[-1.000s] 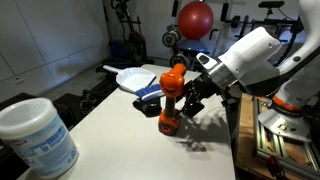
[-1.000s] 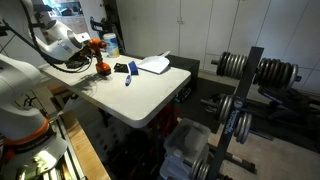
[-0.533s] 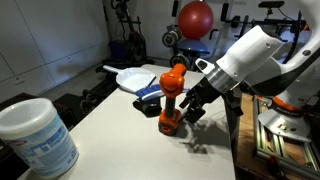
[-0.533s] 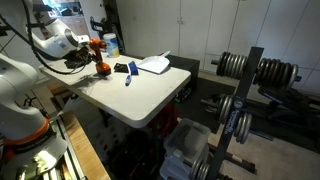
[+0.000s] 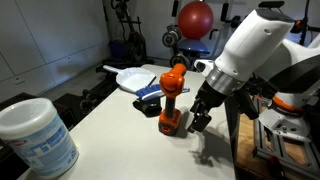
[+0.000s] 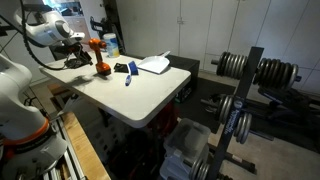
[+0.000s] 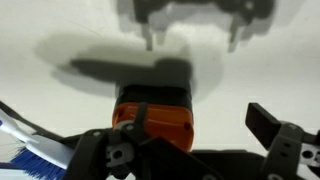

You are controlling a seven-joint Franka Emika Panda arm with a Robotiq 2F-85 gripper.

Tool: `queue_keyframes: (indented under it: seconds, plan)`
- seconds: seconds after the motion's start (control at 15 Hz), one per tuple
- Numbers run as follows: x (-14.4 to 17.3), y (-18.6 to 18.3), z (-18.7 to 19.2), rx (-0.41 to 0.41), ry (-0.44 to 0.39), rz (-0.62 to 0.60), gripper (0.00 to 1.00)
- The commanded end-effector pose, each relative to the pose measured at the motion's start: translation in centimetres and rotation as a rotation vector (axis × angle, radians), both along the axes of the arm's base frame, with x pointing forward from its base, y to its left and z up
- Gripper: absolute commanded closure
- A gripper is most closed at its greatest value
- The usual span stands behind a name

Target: Slide the drill a little forward on the table

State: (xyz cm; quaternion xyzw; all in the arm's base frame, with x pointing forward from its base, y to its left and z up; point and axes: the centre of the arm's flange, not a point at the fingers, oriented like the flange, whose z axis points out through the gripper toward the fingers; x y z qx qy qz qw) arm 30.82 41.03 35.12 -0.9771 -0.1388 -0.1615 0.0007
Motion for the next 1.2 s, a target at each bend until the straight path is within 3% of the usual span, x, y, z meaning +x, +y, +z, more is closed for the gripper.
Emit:
queue_keyframes:
  seconds: [0.0,0.27,0.6,1.13]
  plan:
    - [-3.4,-1.8,6.5,-0.091,0.079,0.012,0.00]
    - [-4.4,-1.3,10.5,-0.191,0.133,0.063,0.00]
    - [-5.5,-2.4,15.8,-0.290,0.089,0.119,0.00]
    - [-5.5,-2.4,18.5,-0.268,0.038,0.139,0.00]
